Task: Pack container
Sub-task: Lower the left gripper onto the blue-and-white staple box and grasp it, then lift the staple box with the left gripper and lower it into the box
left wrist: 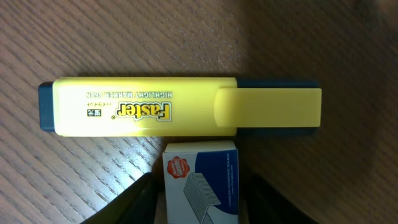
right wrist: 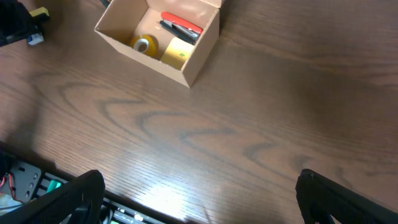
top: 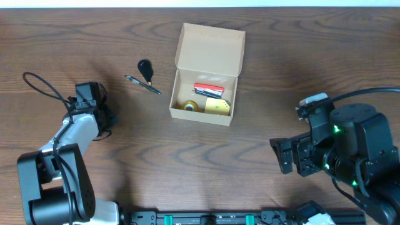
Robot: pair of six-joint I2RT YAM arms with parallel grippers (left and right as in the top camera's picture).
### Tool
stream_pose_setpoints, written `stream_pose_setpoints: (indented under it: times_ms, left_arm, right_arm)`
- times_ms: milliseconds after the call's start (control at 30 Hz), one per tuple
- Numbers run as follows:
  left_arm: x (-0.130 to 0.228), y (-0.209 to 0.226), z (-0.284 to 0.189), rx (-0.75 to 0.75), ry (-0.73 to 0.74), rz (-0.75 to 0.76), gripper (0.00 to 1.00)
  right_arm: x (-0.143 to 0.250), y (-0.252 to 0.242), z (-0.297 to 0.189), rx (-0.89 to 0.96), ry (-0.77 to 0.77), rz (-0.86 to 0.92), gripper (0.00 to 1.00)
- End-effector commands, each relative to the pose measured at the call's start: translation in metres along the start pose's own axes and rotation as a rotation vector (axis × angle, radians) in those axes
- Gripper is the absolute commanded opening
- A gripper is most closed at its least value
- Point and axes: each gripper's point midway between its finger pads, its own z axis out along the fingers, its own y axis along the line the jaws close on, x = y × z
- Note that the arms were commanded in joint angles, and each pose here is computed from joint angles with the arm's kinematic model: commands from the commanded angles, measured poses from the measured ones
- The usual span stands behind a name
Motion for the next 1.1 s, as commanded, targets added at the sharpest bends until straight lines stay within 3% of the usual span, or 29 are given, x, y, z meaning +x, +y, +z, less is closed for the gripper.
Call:
stream_pose_setpoints:
  times_ms: [0,667,933,1067]
  left_arm:
    - [0.005,0.006,0.007,-0.026,0.022,0.006,0.46]
    - [0.006,-0.013,0.002,0.072,0.064,-0.055,0.22]
    - [-0.023,-0.039,-0.042,0.141,0.113,-0.030,0.09]
    - [-0.054,-0.065,-0.079,0.186,0.058,0.049,0.06]
  right_arm:
    - [-0.003,-0.003,-0.003,0.013,-0.015,-0.004,0.99]
    - [-0.003,-0.003,-0.003,0.013,-0.015,-0.004,0.99]
    - [-0.003,-0.003,-0.003,0.013,-0.015,-0.004,0.99]
    - [-0.003,-0.003,-0.003,0.013,-0.015,-0.004,0.99]
